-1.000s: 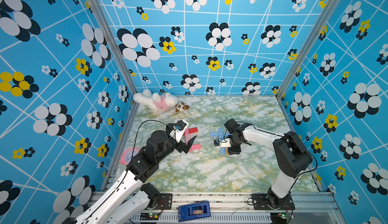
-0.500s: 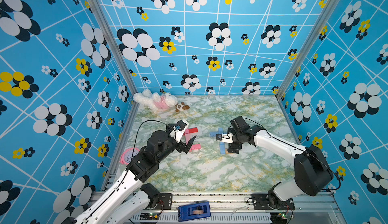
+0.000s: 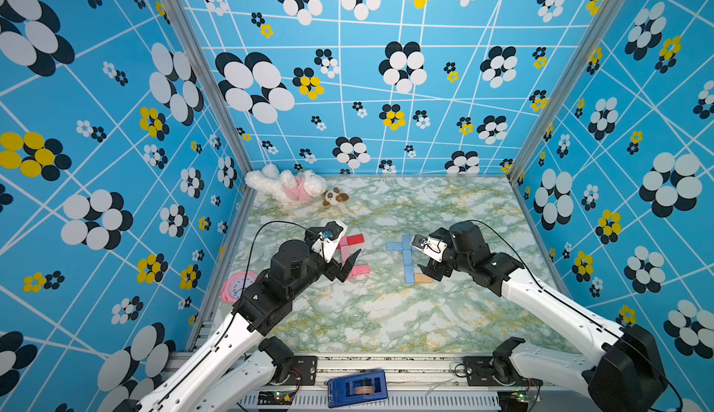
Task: Assemble the letter t with building blocks
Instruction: Assemble the building block at the center of the board, then reset both arms
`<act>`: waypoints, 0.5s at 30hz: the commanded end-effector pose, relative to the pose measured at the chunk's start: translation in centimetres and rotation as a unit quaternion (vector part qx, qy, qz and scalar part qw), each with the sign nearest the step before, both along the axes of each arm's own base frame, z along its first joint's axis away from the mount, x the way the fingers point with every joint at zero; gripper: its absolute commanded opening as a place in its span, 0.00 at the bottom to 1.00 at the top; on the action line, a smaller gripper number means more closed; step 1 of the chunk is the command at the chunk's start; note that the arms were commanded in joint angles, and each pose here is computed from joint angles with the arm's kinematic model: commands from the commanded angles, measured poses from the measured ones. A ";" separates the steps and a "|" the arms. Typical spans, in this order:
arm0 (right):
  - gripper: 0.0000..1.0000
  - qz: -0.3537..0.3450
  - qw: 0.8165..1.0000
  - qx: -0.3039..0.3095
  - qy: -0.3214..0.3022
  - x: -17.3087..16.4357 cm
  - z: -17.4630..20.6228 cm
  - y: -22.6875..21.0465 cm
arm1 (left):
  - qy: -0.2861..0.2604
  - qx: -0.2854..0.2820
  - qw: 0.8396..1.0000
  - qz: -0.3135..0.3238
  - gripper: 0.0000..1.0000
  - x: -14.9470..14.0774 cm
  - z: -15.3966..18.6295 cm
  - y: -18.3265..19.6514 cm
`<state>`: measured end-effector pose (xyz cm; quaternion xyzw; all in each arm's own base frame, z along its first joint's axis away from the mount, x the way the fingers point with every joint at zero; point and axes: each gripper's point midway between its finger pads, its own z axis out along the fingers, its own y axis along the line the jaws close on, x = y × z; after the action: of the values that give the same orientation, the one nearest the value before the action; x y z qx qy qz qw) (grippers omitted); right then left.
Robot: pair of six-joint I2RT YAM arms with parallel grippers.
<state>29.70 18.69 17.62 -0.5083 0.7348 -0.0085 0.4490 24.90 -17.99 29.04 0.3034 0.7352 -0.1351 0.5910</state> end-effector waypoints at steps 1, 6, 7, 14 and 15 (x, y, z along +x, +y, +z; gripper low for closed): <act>0.99 -0.147 0.977 0.124 -0.089 2.7 5.0 -2.8 | -0.003 0.001 0.999 0.044 0.99 0.9 -0.6 1.1; 0.99 -0.311 0.912 0.223 -0.147 3.0 7.4 -9.9 | -0.017 -0.011 0.992 0.124 0.99 2.6 -0.3 3.7; 0.99 -0.339 0.898 0.236 -0.156 2.8 7.5 -11.3 | -0.016 -0.014 0.990 0.139 0.99 3.0 -0.4 4.2; 0.99 -0.485 0.821 0.265 -0.141 1.1 5.5 -18.3 | 0.017 -0.048 0.978 0.202 0.99 5.6 -1.0 6.6; 0.99 -0.498 0.815 0.265 -0.131 1.1 4.9 -18.8 | 0.027 -0.060 0.974 0.218 0.99 6.2 -1.1 7.2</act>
<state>31.41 2.04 24.24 -0.0037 0.7805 -0.0991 0.6172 29.80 -12.12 26.71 0.1554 0.7889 -0.0472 0.5926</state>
